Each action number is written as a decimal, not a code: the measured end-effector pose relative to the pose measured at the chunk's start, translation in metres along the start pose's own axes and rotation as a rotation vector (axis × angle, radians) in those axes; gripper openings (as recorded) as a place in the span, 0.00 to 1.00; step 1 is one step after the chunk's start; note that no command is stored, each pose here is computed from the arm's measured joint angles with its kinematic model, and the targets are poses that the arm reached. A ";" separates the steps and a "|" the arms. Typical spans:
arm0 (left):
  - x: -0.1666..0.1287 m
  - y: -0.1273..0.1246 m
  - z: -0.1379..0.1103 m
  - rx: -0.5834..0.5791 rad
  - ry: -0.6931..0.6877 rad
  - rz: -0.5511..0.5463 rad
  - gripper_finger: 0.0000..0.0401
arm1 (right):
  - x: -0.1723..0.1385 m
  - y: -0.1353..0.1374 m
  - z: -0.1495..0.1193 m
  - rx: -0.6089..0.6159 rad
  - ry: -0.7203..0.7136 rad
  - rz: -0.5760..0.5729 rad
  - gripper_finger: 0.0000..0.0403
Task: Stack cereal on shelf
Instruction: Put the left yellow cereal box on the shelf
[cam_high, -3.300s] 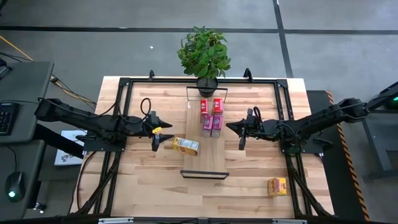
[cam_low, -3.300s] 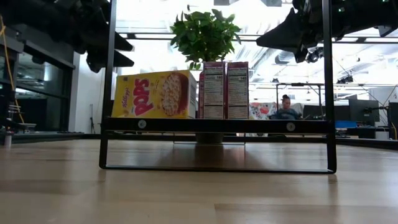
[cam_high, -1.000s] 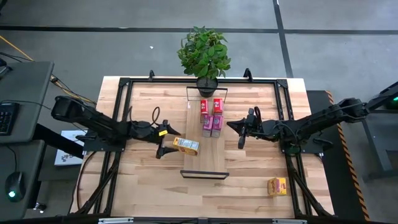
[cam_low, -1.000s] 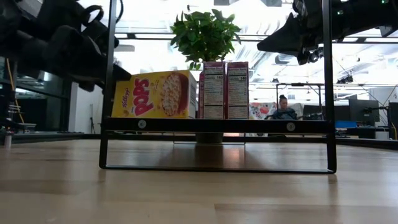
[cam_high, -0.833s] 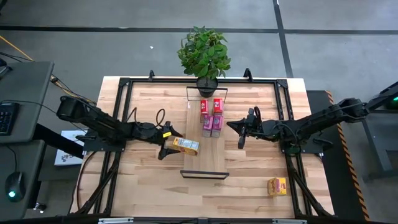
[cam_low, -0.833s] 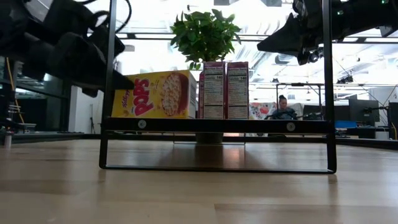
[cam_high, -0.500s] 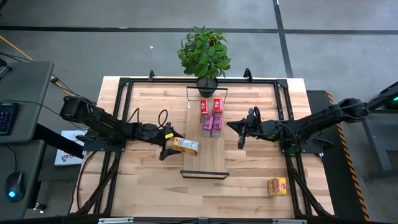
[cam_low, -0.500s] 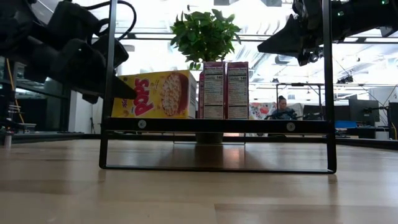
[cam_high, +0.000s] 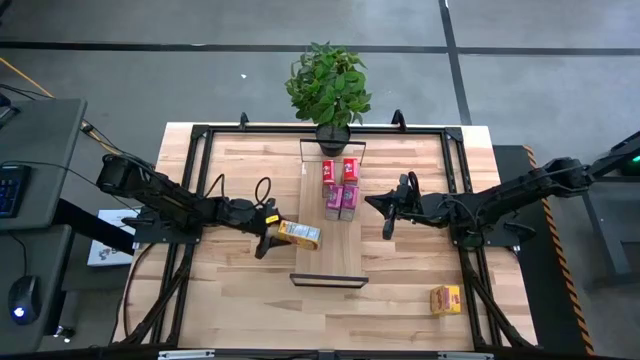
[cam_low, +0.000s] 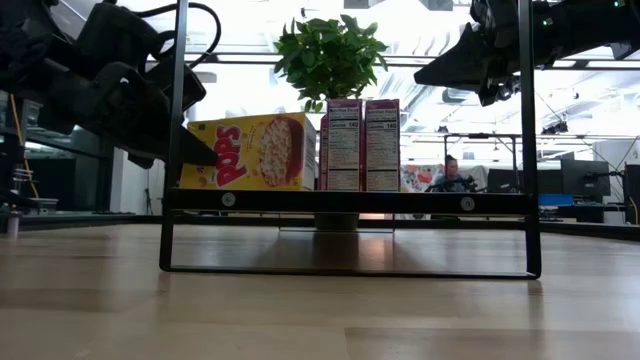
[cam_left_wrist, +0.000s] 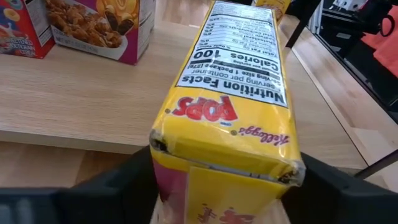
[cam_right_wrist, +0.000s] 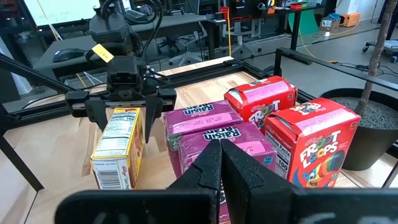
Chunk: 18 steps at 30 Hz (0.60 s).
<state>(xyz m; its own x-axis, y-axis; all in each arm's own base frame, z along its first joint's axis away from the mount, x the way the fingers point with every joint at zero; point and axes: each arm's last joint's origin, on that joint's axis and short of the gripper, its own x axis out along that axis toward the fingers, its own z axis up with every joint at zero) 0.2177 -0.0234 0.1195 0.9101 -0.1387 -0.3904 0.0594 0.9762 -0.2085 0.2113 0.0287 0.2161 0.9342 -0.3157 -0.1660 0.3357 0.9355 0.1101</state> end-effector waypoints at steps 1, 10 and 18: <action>0.000 0.000 0.000 0.000 0.000 0.000 0.62 | 0.000 0.000 0.000 0.000 0.000 0.000 0.00; -0.002 -0.002 0.002 -0.012 -0.005 -0.049 0.41 | 0.000 0.000 0.000 0.000 0.000 0.000 0.00; -0.011 -0.007 0.025 -0.066 -0.078 -0.075 0.33 | 0.000 0.001 0.004 0.021 -0.033 0.023 0.00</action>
<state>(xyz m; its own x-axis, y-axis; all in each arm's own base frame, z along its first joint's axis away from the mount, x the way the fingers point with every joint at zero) 0.2171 -0.0249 0.1479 0.9332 -0.1955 -0.3014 0.1039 0.9500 -0.2946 0.2121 0.0293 0.2199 0.9450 -0.2998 -0.1307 0.3164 0.9392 0.1336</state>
